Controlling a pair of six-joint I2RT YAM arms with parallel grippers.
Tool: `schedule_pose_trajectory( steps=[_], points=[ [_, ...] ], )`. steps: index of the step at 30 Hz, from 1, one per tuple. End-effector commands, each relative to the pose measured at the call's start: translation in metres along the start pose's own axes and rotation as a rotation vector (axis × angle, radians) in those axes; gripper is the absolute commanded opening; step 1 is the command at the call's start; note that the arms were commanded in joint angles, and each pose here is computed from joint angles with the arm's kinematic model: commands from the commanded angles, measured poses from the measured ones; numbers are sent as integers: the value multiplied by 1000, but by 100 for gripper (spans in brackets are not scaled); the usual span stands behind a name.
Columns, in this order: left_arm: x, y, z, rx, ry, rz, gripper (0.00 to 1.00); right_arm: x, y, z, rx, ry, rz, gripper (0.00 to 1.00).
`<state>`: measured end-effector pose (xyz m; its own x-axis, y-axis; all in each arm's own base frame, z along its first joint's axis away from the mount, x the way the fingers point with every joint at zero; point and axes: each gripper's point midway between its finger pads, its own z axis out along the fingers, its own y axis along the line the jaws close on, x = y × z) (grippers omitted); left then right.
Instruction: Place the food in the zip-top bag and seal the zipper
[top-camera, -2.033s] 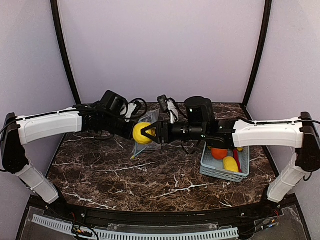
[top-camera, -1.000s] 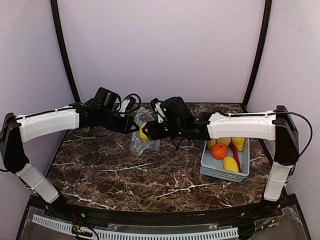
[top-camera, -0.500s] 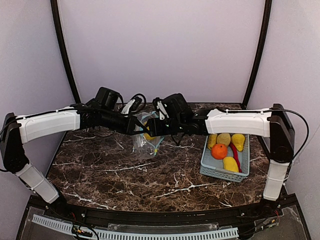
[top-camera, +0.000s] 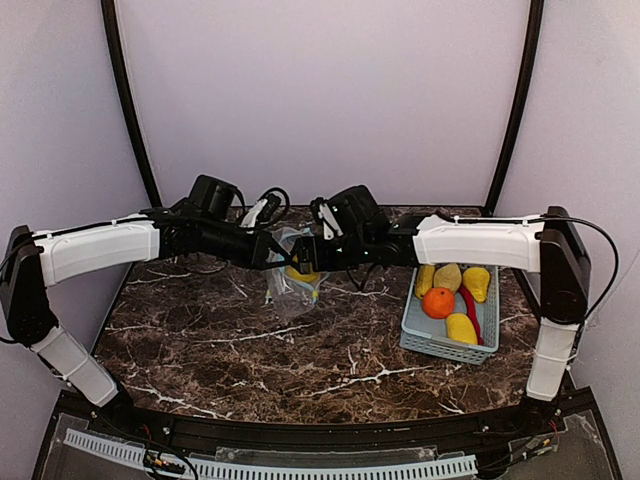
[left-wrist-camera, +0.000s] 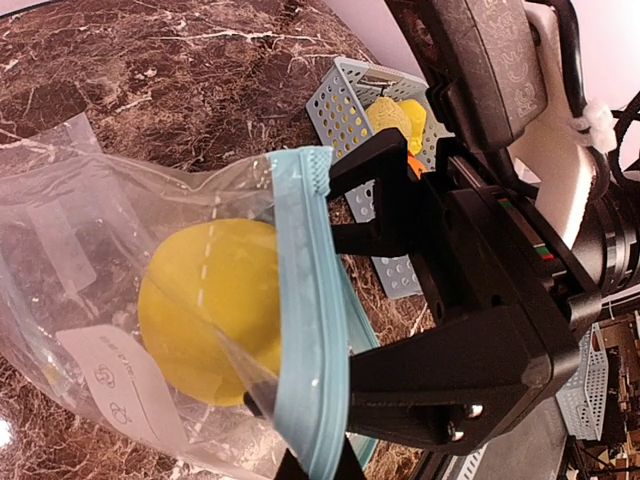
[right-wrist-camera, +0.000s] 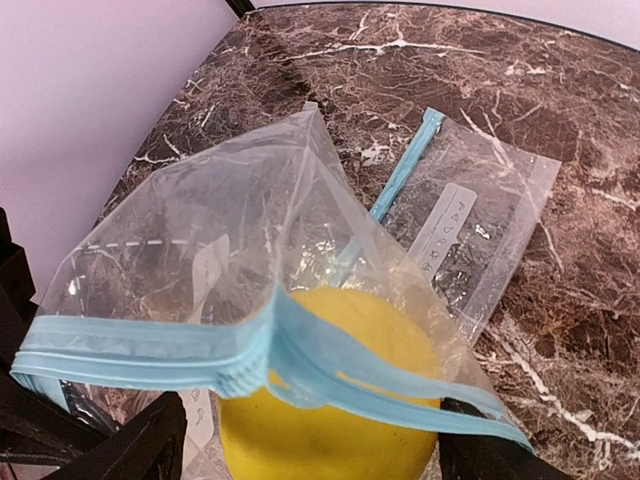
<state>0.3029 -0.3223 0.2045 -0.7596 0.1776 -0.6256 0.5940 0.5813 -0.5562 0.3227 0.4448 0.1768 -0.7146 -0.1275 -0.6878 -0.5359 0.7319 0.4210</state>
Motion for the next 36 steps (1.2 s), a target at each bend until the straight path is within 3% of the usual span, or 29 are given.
schedule_pose_trajectory(
  steps=[1, 10, 17, 23, 29, 36],
  points=[
    [1, 11, -2, -35, -10, -27, 1, -20, 18, -27, -33, -44, -11, 87],
    [1, 17, -1, -52, -6, -35, 1, -30, 11, -65, 15, -84, -15, 94],
    [1, 18, -1, -58, -8, -32, 1, -6, -25, -61, 76, -23, 90, 83],
    [2, 18, 0, -57, -4, -34, 1, 5, -21, -51, 37, 25, 107, 72],
    [2, 18, 0, -54, -2, -32, 1, 5, -10, -38, -19, 39, 98, 54],
    [-2, 15, -5, -56, -20, 10, 1, -10, 10, -36, -79, 5, 36, 8]
  ],
)
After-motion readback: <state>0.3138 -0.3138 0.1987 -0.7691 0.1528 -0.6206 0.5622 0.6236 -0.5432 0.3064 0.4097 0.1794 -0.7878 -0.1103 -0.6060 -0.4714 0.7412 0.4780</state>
